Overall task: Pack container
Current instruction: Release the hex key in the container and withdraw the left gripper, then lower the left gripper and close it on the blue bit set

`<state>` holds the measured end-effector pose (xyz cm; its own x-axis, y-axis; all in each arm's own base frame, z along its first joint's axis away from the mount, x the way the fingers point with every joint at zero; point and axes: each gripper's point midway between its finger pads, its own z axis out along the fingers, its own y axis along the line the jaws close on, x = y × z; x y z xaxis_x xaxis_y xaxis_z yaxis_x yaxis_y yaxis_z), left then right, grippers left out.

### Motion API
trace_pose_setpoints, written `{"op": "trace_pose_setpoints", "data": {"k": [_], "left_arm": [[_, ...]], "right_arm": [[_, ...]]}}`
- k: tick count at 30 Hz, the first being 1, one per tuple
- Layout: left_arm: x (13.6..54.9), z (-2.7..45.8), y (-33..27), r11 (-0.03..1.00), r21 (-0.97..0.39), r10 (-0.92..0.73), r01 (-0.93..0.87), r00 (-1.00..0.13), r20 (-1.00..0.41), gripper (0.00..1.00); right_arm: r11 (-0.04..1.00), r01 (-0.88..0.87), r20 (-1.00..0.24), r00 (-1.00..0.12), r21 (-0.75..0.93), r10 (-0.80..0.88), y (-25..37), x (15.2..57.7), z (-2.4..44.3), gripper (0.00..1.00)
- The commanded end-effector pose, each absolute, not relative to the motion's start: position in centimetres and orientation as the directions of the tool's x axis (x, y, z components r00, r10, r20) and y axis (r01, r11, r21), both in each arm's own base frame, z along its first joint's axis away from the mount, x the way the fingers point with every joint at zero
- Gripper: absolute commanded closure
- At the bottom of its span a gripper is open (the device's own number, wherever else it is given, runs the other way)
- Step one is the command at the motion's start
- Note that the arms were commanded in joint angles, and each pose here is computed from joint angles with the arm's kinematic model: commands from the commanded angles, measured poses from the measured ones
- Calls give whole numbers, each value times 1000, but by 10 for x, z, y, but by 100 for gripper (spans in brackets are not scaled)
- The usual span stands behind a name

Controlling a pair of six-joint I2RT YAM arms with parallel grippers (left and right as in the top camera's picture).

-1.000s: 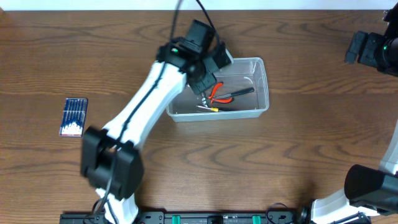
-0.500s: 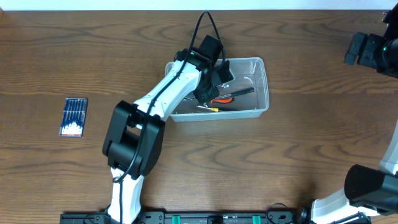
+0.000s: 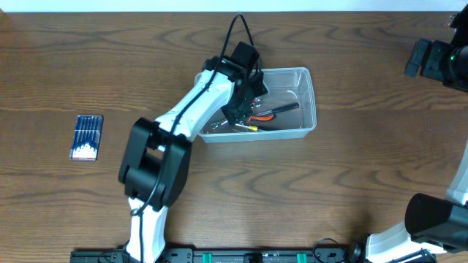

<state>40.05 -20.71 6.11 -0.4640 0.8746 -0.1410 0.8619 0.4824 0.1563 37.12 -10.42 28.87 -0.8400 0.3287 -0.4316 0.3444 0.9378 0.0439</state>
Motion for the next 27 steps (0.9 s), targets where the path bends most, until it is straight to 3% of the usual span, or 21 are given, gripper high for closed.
{"op": "trace_pose_setpoints", "data": {"k": [1,7,11,15,19,21,27], "left_arm": [[418,152,-184,574,372,818,729,-519,-247,16],[411,264,-111,785,424,618,452,-621,-482,1],[397,283,-12,900,384,395,208,-763,-512,1],[378,273,89,951,293,74,-94,-854,-515,2],[371,248,136,979,72,-130,-193,-849,-512,1],[365,228,157,970,0,-213,-241,-857,-470,2],[354,150,188,945,-45,-325,-324,-913,-246,2]], "right_arm": [[940,341,-429,-844,31,321,-107,369,288,1],[939,341,-430,-844,31,321,-107,369,288,1],[939,341,-430,-844,31,321,-107,369,288,1],[939,341,-429,-844,31,321,-107,369,288,1],[939,341,-431,-843,32,321,-107,369,288,1],[939,341,-434,-842,31,320,-108,370,289,1],[940,341,-455,-832,33,318,-109,375,291,1]]}}
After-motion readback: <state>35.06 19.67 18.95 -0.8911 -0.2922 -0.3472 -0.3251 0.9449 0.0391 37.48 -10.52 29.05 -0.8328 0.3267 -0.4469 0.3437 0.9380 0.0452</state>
